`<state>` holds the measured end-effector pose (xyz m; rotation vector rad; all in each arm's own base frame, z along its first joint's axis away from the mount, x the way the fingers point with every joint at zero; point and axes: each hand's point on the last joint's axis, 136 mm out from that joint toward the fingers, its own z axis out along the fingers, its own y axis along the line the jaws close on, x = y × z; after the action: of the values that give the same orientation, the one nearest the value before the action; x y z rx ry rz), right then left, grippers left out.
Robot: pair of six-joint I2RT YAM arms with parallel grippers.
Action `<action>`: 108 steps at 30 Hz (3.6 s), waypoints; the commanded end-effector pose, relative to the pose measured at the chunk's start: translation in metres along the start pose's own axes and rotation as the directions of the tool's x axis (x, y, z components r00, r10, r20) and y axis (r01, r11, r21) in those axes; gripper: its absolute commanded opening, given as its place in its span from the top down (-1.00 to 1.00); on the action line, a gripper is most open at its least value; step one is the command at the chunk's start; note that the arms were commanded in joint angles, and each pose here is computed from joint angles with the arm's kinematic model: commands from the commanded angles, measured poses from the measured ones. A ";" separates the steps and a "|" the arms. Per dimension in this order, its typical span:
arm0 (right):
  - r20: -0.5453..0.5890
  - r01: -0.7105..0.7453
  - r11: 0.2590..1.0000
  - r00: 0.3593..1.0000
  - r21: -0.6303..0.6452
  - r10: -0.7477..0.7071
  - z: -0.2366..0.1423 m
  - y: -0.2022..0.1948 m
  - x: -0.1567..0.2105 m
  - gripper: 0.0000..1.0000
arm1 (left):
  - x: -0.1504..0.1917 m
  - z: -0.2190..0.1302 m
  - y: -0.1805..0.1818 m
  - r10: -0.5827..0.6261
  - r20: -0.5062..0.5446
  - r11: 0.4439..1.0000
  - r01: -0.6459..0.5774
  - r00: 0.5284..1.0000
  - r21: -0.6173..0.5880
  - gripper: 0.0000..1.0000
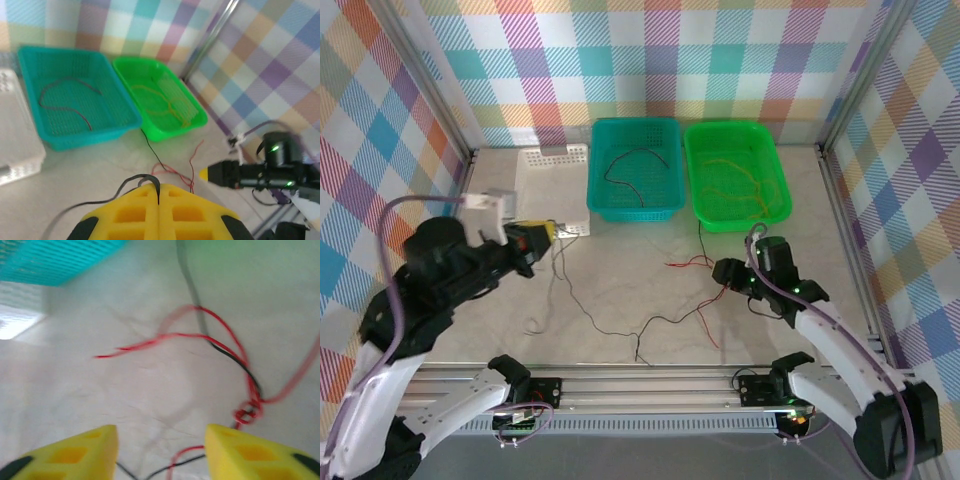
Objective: Untangle the cables
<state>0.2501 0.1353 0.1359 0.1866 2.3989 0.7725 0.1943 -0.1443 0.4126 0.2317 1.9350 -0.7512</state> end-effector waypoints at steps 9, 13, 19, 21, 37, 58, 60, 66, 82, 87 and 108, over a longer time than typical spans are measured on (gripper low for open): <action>0.251 0.416 0.727 0.909 -0.547 -0.332 -0.062 0.163 -0.002 -0.38 | -0.001 0.058 -0.028 -0.103 -0.079 0.977 0.116 0.992 0.177 1.00; 0.280 0.483 0.670 0.875 -0.564 -0.395 -0.046 0.193 0.001 -0.40 | 0.000 0.065 -0.031 -0.116 -0.095 0.972 0.133 0.989 0.195 1.00; 0.275 0.520 0.624 0.849 -0.583 -0.450 -0.009 0.227 0.008 -0.39 | 0.001 0.070 -0.033 -0.134 -0.110 0.966 0.155 0.985 0.206 1.00; 0.315 0.536 0.604 0.841 -0.590 -0.440 -0.009 0.239 0.003 -0.39 | 0.004 0.072 -0.033 -0.136 -0.121 0.965 0.158 0.983 0.207 1.00; 0.454 0.619 0.485 0.784 -0.617 -0.423 -0.028 0.306 0.002 -0.32 | 0.041 0.098 -0.018 -0.179 -0.226 0.962 0.218 0.957 0.163 1.00; 0.421 0.608 0.494 0.791 -0.621 -0.443 -0.035 0.304 0.008 1.00 | 0.057 0.092 0.005 -0.153 -0.232 0.984 0.169 0.961 0.053 -0.16; 0.428 0.607 0.487 0.792 -0.628 -0.435 -0.042 0.306 0.006 1.00 | 0.063 0.092 0.008 -0.159 -0.242 0.983 0.175 0.957 0.046 -0.34; 0.434 0.604 0.469 0.794 -0.645 -0.426 -0.063 0.312 -0.002 1.00 | 0.083 0.090 0.001 -0.209 -0.252 0.961 0.246 0.945 0.128 -0.45; 0.305 0.492 0.407 0.843 -0.769 -0.443 -0.078 0.329 0.010 1.00 | 0.088 0.076 -0.025 -0.244 -0.148 0.875 0.283 0.958 0.391 -0.33; 0.271 0.461 0.394 0.851 -0.795 -0.450 -0.079 0.330 0.016 1.00 | 0.081 0.075 -0.023 -0.240 -0.108 0.884 0.264 0.965 0.387 -0.22; 0.153 0.338 0.388 0.887 -0.857 -0.435 -0.071 0.334 0.029 1.00 | 0.067 0.075 -0.024 -0.300 -0.015 0.857 0.277 0.954 0.436 1.00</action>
<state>0.1866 0.3800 0.3483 -0.7712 1.7092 1.5758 0.2008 -0.2229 0.3243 0.2117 1.8484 -1.3869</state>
